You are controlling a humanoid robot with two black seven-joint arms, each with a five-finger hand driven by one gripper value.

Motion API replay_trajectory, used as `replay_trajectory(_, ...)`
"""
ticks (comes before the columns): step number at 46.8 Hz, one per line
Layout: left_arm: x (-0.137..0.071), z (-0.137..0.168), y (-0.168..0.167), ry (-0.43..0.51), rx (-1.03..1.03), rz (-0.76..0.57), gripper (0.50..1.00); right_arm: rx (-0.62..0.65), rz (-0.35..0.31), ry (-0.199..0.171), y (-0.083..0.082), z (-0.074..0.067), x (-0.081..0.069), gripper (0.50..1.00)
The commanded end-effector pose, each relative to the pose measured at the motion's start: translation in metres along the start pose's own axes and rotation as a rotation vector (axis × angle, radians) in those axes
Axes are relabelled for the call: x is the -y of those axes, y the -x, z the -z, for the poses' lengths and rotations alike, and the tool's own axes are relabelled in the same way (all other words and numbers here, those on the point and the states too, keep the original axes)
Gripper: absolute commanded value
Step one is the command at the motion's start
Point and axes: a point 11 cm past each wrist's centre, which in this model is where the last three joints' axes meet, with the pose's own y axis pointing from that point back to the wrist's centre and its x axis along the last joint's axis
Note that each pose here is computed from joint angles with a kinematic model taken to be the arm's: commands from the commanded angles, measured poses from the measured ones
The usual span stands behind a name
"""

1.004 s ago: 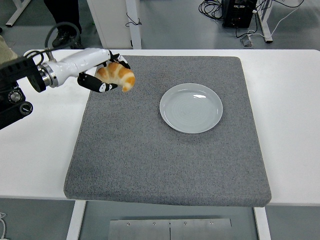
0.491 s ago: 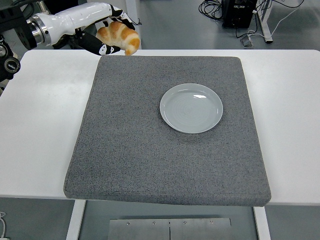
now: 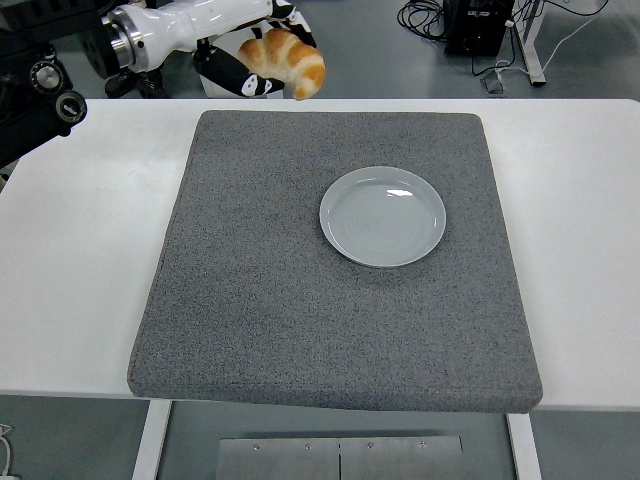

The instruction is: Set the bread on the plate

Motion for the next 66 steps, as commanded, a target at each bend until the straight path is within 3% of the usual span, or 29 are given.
replay_trajectory(1, 0.012, -0.008, 0.001, 0.018, 0.000, 0.002, 0.500, 0.000, 0.000, 0.000, 0.000, 0.000, 0.000, 1.000)
replay_trajectory(21, 0.066, -0.040, 0.022, 0.063, 0.034, 0.065, 0.500, -0.001, 0.000, 0.000, 0.000, 0.000, 0.000, 1.000)
replay_trajectory(43, 0.105, -0.071, 0.058, 0.106, 0.028, 0.108, 0.500, 0.000, 0.000, 0.000, 0.000, 0.000, 0.000, 1.000)
replay_trajectory(57, 0.120, -0.079, 0.102, 0.108, 0.076, 0.157, 0.500, 0.000, 0.000, 0.000, 0.000, 0.000, 0.000, 1.000)
replay_trajectory(66, 0.120, -0.057, 0.119, 0.047, 0.058, 0.166, 0.500, 0.001, 0.001, 0.000, 0.000, 0.000, 0.000, 1.000)
